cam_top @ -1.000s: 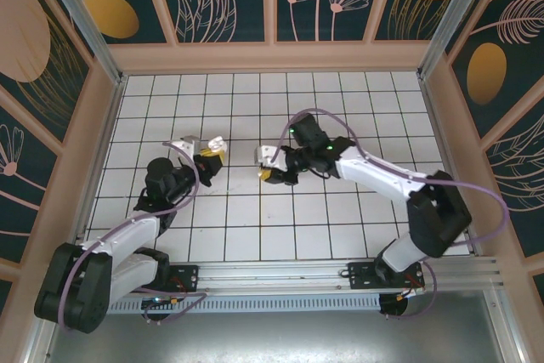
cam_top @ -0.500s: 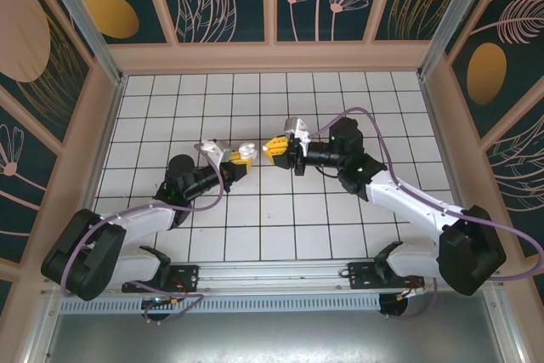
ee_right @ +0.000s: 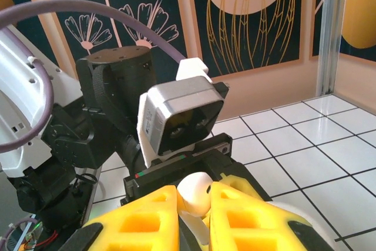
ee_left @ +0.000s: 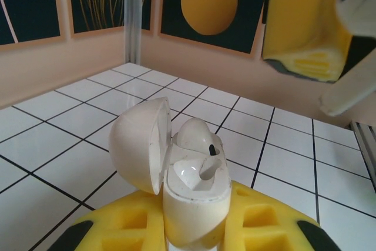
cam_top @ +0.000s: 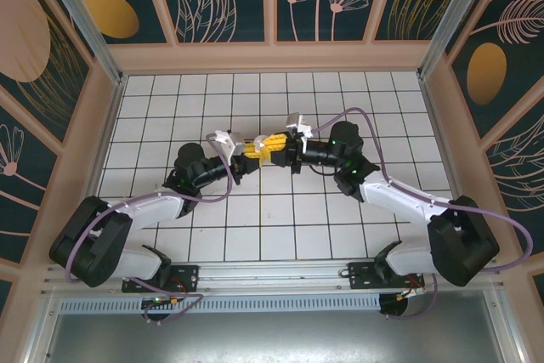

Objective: Insert the wireless bluetooth earbuds into the charging case

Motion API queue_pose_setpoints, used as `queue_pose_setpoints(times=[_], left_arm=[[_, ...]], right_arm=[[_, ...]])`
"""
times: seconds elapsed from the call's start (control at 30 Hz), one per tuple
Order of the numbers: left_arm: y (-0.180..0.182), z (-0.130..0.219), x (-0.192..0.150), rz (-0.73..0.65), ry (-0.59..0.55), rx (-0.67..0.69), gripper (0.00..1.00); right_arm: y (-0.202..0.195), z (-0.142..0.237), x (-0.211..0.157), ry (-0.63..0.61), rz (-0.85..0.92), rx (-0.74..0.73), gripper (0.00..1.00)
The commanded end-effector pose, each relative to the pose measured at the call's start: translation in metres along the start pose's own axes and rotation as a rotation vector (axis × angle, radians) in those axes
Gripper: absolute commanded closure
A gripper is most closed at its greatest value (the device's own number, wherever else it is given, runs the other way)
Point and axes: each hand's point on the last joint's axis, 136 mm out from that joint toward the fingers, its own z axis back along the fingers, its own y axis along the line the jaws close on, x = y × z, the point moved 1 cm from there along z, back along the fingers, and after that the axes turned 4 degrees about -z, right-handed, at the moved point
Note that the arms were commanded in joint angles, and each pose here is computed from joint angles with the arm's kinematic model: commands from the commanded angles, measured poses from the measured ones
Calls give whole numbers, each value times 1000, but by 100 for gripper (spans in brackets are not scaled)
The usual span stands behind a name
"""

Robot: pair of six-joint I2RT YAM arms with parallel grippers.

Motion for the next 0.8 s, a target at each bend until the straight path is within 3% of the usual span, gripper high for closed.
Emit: queue_pose_setpoints(times=[0.0,0.47,0.77], left_arm=[[-6,-4,15,-49,-38,-41,83],[-12,1,30,-69,-64,-45,83],[-11,2,29,-64,-55,-42,83]], right_arm=[[1,-2,2,-25,13,16,84],[-15,-7,-13,3,8,-31,84],[-20,-4,-3,-27,23,-59,84]])
